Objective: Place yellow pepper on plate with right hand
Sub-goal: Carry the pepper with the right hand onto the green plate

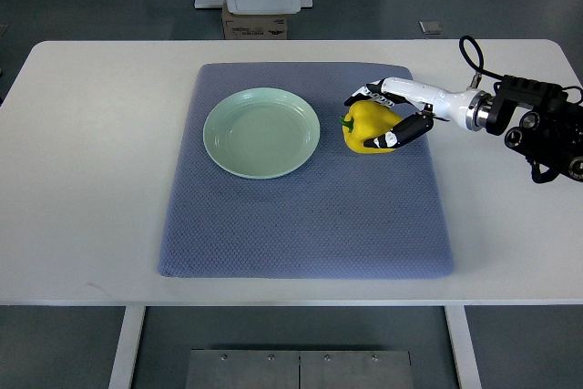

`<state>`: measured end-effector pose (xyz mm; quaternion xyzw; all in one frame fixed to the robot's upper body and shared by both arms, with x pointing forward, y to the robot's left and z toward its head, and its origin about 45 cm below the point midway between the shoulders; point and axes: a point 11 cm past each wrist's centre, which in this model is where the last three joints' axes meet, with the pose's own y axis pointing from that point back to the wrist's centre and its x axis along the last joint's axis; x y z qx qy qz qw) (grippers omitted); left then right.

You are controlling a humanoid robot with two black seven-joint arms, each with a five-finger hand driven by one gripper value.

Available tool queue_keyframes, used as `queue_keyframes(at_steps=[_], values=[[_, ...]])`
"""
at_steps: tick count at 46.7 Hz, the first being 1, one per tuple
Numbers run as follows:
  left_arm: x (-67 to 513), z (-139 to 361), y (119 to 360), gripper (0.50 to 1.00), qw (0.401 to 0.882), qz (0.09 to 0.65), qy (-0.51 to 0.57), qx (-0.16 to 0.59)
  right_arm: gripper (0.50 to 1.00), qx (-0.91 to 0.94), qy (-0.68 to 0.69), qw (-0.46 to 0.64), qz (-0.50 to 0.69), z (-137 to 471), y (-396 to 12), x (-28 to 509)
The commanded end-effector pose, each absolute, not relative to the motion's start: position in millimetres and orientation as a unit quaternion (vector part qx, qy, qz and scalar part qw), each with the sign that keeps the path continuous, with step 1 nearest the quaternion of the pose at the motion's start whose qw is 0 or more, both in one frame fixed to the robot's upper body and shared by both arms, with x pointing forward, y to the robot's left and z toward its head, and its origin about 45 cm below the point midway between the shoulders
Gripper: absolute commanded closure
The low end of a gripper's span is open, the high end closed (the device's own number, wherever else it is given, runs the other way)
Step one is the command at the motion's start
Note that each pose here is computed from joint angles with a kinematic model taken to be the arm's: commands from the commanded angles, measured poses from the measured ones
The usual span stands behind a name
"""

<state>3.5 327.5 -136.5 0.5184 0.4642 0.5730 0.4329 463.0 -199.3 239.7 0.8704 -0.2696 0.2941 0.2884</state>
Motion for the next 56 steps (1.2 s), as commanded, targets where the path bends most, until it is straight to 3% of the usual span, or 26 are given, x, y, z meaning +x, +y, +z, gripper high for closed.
queue_keyframes(at_steps=[1,56], values=[[3.6,-136.4,327.5,0.5,0.433,0.573,0.464,0.518,1.0,0.871,-0.269,0.282,0.299,247.5,-187.4,466.3],[3.6,-136.4,327.5,0.5,0.433,0.573,0.464,0.518,1.0,0.893,-0.22,0.284,0.271,255.3,-34.8,445.8]])
